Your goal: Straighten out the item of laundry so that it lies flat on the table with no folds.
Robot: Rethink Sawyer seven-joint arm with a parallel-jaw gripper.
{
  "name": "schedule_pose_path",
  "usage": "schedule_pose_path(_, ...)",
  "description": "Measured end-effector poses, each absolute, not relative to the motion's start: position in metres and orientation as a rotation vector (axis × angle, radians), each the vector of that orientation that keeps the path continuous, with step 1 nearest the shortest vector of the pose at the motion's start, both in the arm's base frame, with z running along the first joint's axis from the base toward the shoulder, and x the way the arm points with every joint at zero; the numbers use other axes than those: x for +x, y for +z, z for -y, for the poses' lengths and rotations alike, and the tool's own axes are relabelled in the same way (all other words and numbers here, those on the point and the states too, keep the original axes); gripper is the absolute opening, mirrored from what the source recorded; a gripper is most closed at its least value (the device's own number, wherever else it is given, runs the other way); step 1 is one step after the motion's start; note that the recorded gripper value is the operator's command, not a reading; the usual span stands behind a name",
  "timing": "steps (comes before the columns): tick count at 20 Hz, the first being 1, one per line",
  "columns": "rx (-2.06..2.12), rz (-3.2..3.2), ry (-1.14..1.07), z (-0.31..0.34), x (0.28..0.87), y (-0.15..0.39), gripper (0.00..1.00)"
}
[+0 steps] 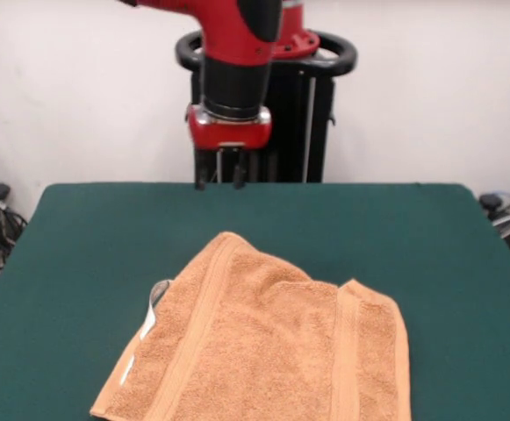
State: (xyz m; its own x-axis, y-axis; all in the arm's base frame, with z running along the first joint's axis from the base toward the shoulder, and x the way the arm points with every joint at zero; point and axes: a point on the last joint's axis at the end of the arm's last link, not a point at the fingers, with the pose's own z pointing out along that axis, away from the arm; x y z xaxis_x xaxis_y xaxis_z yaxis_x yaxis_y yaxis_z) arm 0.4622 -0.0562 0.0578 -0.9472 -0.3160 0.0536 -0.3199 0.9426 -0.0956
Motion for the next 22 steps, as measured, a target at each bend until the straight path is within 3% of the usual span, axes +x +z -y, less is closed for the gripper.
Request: schedule_pose_path(22, 0.456, 2.899, 0.093, 0.018, 0.392, -0.029, 1.0)
